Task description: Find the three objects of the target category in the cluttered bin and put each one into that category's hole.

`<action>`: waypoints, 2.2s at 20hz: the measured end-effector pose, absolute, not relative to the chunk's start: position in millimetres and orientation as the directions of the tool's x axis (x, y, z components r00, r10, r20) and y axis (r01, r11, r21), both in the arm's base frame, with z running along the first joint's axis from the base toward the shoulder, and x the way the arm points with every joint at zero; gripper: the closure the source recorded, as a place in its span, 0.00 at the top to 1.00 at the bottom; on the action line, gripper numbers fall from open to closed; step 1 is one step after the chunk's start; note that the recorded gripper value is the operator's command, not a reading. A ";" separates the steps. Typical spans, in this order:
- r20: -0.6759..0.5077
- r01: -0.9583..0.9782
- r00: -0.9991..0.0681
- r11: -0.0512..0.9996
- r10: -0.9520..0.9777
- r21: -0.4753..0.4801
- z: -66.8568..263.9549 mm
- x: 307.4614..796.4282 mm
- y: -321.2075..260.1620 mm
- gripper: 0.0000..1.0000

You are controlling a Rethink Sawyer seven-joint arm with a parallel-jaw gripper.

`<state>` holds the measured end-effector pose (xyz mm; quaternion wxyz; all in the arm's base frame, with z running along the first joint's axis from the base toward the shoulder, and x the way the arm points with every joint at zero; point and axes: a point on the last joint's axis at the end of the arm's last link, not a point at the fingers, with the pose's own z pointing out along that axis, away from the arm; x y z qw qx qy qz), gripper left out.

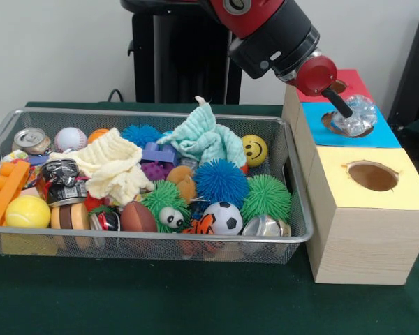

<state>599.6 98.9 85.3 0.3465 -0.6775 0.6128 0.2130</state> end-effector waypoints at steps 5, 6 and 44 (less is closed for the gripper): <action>-0.713 -0.978 0.158 -0.009 -0.683 -0.208 85.3 599.6 98.8 0.00; -0.713 -0.978 0.158 -0.009 -0.683 -0.208 85.3 599.6 98.8 0.00; -0.695 -0.982 0.166 -0.050 -0.699 -0.185 76.7 592.9 94.2 1.00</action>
